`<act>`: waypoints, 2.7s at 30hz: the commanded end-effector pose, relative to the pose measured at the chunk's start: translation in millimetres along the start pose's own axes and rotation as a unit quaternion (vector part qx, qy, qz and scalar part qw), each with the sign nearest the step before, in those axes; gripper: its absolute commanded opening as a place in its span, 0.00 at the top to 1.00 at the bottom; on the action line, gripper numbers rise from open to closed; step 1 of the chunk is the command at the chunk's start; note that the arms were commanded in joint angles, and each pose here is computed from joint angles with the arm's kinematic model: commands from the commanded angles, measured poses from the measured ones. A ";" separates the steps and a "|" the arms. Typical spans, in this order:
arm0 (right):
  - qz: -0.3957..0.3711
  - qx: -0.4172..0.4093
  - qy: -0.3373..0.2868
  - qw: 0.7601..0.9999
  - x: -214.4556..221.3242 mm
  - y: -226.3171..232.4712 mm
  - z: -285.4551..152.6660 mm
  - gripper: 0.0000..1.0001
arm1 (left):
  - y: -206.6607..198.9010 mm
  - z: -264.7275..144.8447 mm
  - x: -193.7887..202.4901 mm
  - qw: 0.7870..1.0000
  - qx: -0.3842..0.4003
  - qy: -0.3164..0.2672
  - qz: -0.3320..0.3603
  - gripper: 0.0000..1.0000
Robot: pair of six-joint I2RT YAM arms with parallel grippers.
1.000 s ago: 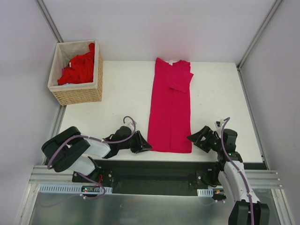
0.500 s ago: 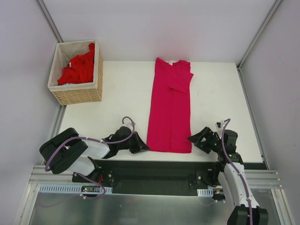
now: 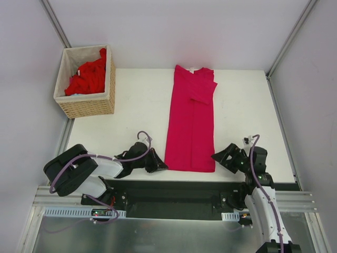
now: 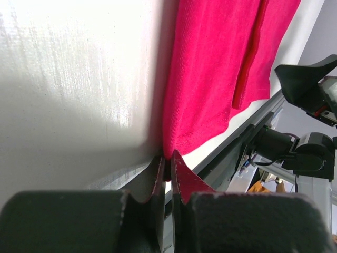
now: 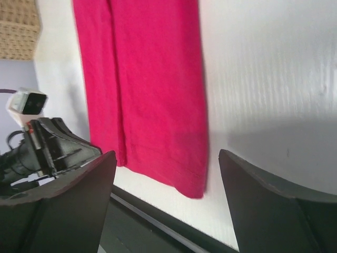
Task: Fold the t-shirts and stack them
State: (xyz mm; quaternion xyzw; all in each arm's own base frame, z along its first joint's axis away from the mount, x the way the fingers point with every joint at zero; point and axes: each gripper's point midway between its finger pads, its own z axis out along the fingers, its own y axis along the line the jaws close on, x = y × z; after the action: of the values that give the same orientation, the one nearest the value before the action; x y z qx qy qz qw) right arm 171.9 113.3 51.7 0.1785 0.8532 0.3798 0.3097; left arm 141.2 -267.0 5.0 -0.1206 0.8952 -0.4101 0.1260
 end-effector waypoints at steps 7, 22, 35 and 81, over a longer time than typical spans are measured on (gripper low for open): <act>-0.016 0.091 0.066 0.994 9.5 0.6 -8.6 0.16 | 47.8 -5.8 13.1 0.995 -0.095 0.017 0.012 1.00; -0.007 0.119 0.104 0.987 26.5 -14.8 21.4 0.16 | 49.9 -2.0 13.1 0.994 -0.104 0.022 0.007 1.00; -0.006 0.137 0.129 0.982 48.9 -21.5 0.6 0.17 | 47.4 -1.0 13.1 0.995 -0.101 0.024 0.008 1.00; -0.062 0.189 0.137 0.970 50.7 -18.6 -4.2 0.82 | 47.6 -2.0 14.8 0.995 -0.100 0.027 0.009 1.00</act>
State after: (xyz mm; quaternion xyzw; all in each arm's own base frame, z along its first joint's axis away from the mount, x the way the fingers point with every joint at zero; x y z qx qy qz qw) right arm 128.8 129.3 17.1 0.1229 0.9525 0.2219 0.1685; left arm 143.8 -272.1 5.1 -0.1175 0.8995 -0.4041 0.1176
